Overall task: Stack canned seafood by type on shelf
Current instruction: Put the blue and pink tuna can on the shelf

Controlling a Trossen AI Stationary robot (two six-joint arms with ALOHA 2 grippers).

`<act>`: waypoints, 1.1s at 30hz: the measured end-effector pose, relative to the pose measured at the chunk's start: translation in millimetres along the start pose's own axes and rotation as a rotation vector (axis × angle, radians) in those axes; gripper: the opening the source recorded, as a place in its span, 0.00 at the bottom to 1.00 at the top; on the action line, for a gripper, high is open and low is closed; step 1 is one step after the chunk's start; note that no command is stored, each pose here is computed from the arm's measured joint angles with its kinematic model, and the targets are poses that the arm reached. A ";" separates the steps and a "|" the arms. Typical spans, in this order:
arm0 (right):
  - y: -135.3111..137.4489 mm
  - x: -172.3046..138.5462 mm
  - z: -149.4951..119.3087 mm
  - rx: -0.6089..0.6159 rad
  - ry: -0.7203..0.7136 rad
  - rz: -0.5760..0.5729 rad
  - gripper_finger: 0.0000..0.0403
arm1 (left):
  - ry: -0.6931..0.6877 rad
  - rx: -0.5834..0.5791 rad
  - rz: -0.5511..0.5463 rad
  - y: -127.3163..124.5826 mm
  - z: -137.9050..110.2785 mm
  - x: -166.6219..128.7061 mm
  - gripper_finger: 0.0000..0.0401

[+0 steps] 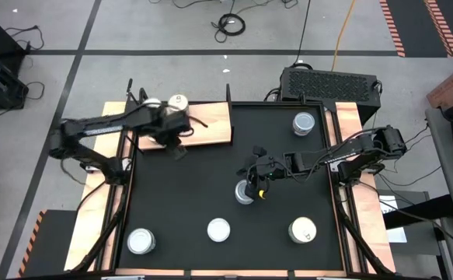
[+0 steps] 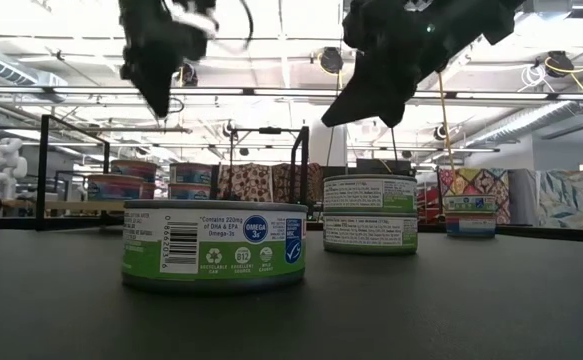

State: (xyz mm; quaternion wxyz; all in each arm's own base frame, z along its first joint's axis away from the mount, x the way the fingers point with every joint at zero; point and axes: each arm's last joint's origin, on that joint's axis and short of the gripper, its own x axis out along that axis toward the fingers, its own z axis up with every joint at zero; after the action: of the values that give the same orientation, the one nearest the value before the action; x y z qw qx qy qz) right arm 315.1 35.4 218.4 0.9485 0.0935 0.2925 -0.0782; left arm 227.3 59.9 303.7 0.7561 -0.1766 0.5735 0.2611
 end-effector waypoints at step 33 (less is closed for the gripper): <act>106.5 -122.9 11.8 0.687 0.731 -0.169 0.00 | -0.934 0.726 -0.690 -112.2 -99.4 29.7 0.23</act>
State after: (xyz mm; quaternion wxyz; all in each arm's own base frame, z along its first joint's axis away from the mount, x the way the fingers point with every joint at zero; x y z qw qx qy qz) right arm 242.7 147.6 312.0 0.6890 0.3975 0.5691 -0.2084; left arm 223.4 -80.6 243.8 0.9755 0.0465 0.1491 -0.1548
